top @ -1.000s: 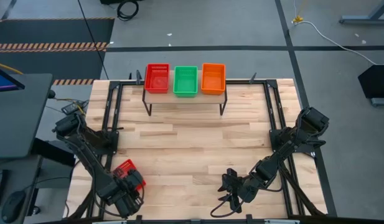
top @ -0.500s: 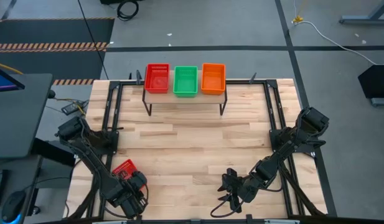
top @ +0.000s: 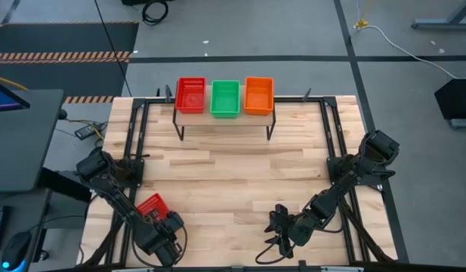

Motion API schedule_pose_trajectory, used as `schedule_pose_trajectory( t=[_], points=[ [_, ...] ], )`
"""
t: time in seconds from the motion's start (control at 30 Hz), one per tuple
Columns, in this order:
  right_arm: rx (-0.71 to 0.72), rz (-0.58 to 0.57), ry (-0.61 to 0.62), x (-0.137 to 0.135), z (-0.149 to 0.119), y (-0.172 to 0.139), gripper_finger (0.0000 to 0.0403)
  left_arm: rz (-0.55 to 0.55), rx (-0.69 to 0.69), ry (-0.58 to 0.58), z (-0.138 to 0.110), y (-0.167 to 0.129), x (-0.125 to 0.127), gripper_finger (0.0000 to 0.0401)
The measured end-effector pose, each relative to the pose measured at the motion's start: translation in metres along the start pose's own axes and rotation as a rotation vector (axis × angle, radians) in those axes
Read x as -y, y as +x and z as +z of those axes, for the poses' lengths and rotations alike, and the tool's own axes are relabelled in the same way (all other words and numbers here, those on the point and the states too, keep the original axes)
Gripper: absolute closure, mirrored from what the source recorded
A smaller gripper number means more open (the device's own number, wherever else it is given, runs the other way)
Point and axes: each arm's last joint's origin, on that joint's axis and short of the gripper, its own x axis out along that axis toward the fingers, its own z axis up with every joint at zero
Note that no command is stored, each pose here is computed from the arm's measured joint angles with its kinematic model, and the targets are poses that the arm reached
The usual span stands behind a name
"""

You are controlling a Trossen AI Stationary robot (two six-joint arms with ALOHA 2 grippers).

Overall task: Stack baskets on shelf by color
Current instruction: Stack the red basket on top of the red basket on the shelf

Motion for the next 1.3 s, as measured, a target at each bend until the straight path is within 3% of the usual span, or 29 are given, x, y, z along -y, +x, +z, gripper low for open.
schedule_pose_trajectory(
  t=[0.23, 0.7, 1.03, 1.3],
  points=[
    [-0.001, -0.001, -0.007, 0.0, 0.0, 0.0, 0.0211, 0.005, -0.024, 0.054, 0.006, 0.0, -0.001, 0.039],
    [-0.006, -0.059, -0.127, 0.014, 0.01, 0.005, 0.0211, 0.0, -0.071, 0.158, 0.03, -0.001, -0.003, 0.0397],
    [-0.078, -0.159, -0.156, 0.04, 0.022, 0.01, 0.0211, 0.046, -0.093, 0.295, 0.065, -0.002, -0.018, 0.0398],
    [-0.106, -0.171, -0.168, 0.049, 0.027, 0.012, 0.0211, -0.017, -0.002, 0.297, 0.09, -0.04, -0.032, 0.0398]
  ],
)
